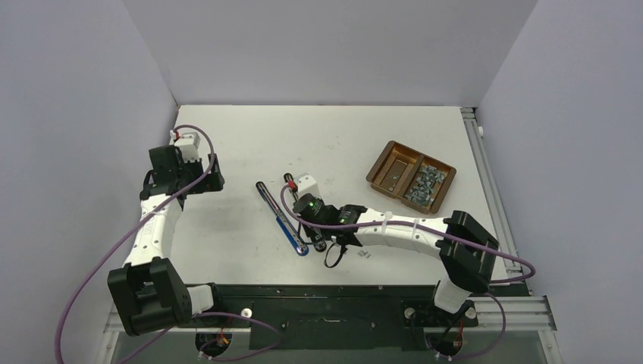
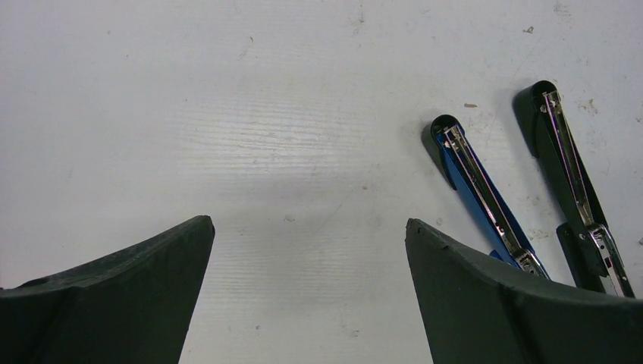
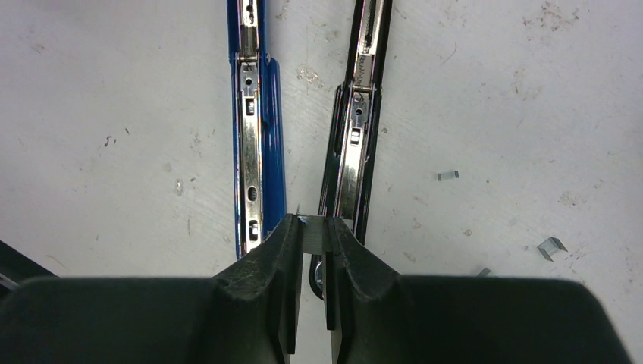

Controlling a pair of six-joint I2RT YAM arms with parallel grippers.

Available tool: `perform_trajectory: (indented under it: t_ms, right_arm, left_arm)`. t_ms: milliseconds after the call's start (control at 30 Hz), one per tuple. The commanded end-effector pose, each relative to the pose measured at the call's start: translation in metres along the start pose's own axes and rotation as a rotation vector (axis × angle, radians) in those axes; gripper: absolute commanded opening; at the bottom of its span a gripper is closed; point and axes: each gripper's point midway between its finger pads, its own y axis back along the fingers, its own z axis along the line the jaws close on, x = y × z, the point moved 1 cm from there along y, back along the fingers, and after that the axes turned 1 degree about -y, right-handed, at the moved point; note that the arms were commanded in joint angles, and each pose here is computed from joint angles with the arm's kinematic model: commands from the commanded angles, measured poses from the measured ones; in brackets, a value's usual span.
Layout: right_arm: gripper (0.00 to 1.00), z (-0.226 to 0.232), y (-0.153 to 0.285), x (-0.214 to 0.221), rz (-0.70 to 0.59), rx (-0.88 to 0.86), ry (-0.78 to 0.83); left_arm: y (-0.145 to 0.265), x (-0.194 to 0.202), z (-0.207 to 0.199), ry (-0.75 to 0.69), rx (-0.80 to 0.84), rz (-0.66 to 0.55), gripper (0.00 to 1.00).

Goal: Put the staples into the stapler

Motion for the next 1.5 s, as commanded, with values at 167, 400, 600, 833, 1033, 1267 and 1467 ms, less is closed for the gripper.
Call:
perform_trajectory:
  t_ms: [167,400,600,833,1033,1267,1467]
  right_arm:
    - [0.08,0.014,-0.005,-0.027,-0.088,-0.021,-0.031]
    - [0.08,0.022,-0.009,-0.026,-0.081,-0.043,-0.007]
    - [0.08,0.037,-0.019,-0.026,-0.064,-0.076,0.05]
    - [0.08,0.05,-0.024,-0.024,-0.083,-0.102,0.079]
    - [0.08,0.05,-0.026,-0.015,-0.109,-0.063,0.078]
    - [0.08,0.053,-0.031,-0.006,-0.102,-0.031,0.092]
    - [0.08,0.05,-0.032,0.0,-0.092,-0.019,0.078]
  left_arm:
    - [0.0,-0.002,0.002,0.023,0.0,-0.038,0.96]
    - [-0.007,0.003,0.001,0.039,0.012,-0.034,0.96]
    - [-0.011,0.01,0.001,0.038,0.014,-0.024,0.96]
    - [-0.02,0.021,0.001,0.044,0.027,-0.002,0.96]
    - [-0.027,0.027,-0.002,0.053,0.057,0.008,0.96]
    - [-0.028,0.031,-0.003,0.052,0.059,-0.002,0.96]
    - [-0.029,0.034,-0.004,0.059,0.064,-0.005,0.96]
